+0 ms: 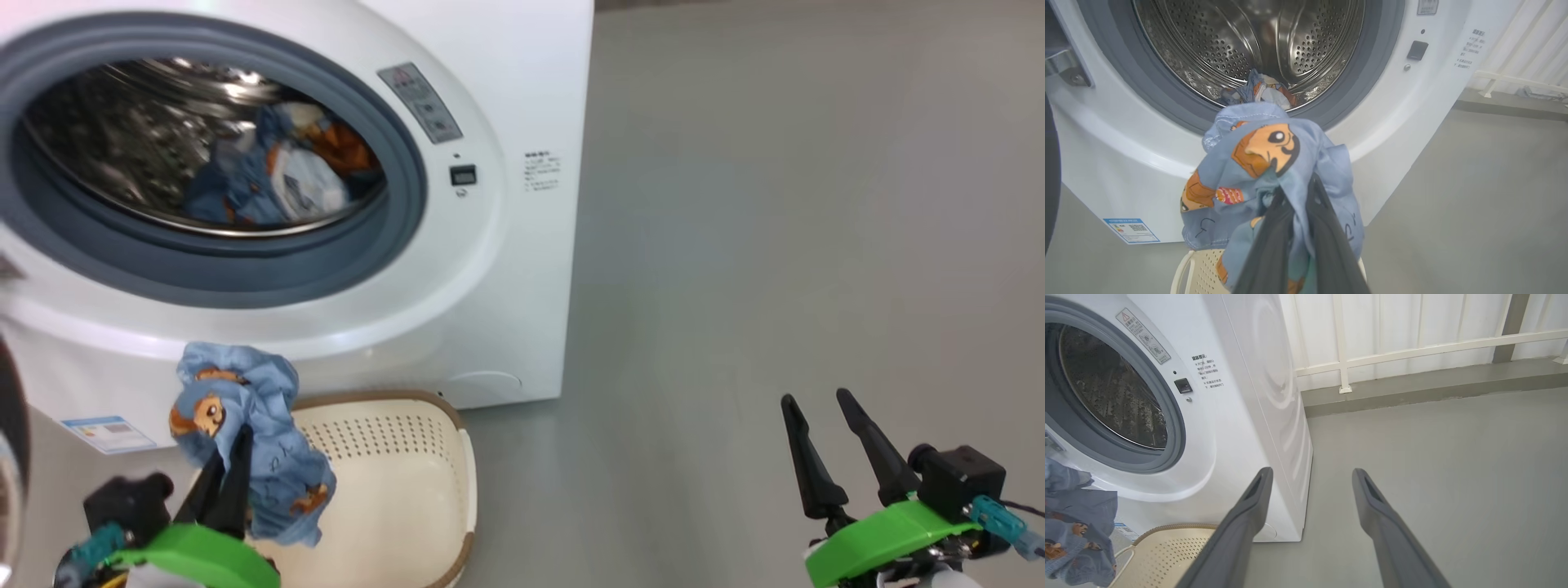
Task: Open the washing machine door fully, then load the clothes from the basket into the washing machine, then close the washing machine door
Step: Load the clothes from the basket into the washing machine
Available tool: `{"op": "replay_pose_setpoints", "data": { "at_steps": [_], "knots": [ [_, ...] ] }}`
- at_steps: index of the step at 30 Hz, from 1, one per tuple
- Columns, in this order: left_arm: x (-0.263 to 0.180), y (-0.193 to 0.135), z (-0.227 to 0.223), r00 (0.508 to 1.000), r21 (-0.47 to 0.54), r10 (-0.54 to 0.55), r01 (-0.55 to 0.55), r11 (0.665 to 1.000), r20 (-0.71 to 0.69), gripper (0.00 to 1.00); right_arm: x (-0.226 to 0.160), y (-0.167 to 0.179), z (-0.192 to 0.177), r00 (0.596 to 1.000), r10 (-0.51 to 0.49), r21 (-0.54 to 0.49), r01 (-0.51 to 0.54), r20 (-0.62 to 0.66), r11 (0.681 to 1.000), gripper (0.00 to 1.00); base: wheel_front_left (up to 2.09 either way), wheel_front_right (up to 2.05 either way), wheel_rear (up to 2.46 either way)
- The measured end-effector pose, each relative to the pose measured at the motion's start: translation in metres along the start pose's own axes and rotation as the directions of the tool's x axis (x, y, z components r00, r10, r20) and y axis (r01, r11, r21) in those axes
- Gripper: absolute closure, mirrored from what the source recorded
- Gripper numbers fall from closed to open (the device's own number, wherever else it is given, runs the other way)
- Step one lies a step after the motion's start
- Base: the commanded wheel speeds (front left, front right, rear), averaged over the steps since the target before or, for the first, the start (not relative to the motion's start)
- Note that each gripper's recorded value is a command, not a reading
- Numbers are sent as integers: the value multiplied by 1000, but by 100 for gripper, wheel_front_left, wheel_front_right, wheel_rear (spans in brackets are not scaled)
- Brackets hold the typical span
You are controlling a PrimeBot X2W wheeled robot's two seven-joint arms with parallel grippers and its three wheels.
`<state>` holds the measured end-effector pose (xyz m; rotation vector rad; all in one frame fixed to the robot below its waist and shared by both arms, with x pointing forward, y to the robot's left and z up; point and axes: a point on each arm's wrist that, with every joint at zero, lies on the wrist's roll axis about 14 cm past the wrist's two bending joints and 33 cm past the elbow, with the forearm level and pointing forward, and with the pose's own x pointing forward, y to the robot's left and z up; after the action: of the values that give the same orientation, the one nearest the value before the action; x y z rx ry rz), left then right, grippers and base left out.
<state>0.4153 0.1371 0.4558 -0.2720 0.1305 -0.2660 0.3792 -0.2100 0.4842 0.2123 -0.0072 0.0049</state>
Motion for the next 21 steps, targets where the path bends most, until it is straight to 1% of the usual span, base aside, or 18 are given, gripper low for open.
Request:
{"op": "replay_pose_setpoints", "data": {
  "at_steps": [3,7,10,14,21],
  "knots": [
    [-14,0,11,999,37,11,-13,999,44,100,-4,2,3,1000,7,-1,-7,8,1000,0,0,0,0],
    [-31,2,24,994,46,46,-51,998,104,100,-3,4,9,999,19,-8,-19,26,1000,0,0,0,0],
    [-47,10,31,985,64,97,-107,992,142,100,-7,2,7,1000,18,-11,-18,18,1000,0,0,0,0],
    [-55,14,34,975,50,142,-152,987,172,100,-7,-1,3,1000,8,-10,-8,8,1000,0,0,0,0],
    [-58,13,33,971,40,159,-169,985,177,100,-4,-2,0,1000,6,-10,-6,-3,1000,0,0,0,0]
  ]
}}
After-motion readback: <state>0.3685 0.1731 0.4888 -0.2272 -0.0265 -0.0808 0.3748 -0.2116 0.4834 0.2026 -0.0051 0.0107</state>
